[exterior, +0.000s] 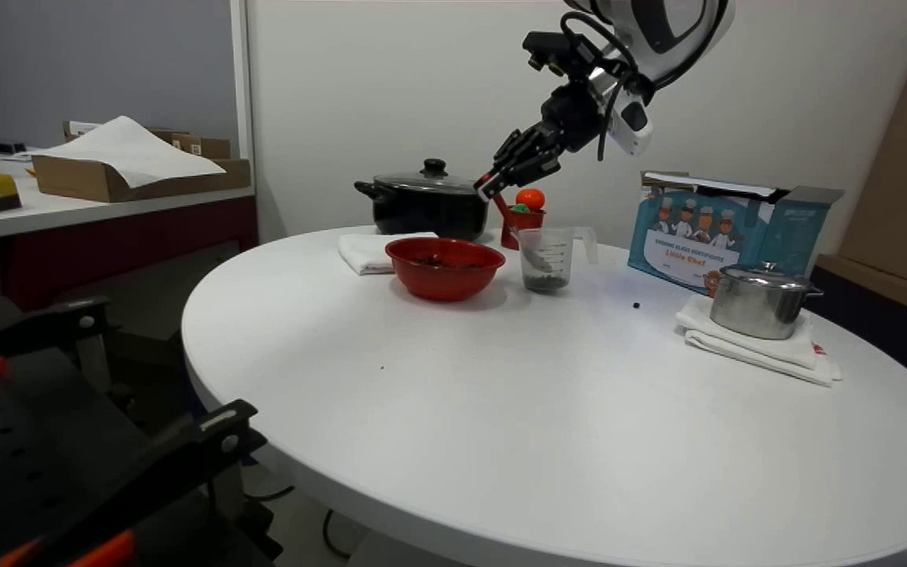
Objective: Use the spoon to place some of the contents in the red bowl into the clear jug
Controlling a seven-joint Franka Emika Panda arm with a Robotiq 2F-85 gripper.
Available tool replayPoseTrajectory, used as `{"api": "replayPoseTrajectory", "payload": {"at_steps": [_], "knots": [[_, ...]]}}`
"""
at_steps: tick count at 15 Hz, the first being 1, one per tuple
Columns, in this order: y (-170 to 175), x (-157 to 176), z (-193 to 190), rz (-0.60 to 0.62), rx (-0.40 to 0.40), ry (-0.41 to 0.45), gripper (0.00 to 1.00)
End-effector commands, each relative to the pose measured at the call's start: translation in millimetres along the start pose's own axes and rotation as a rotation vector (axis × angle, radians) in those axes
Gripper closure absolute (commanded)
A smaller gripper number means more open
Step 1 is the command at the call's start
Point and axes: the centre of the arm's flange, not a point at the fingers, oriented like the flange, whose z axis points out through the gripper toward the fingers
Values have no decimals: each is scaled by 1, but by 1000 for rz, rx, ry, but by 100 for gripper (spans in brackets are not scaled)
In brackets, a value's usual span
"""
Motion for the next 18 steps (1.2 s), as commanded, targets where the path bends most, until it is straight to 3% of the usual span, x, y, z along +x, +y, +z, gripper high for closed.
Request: {"api": "replayPoseTrajectory", "payload": {"at_steps": [1,8,18], "knots": [[-8,23,-21,-12,56,-47,88],[-22,13,-22,-64,41,-38,88],[-76,-52,-12,-235,-52,9,88]]}}
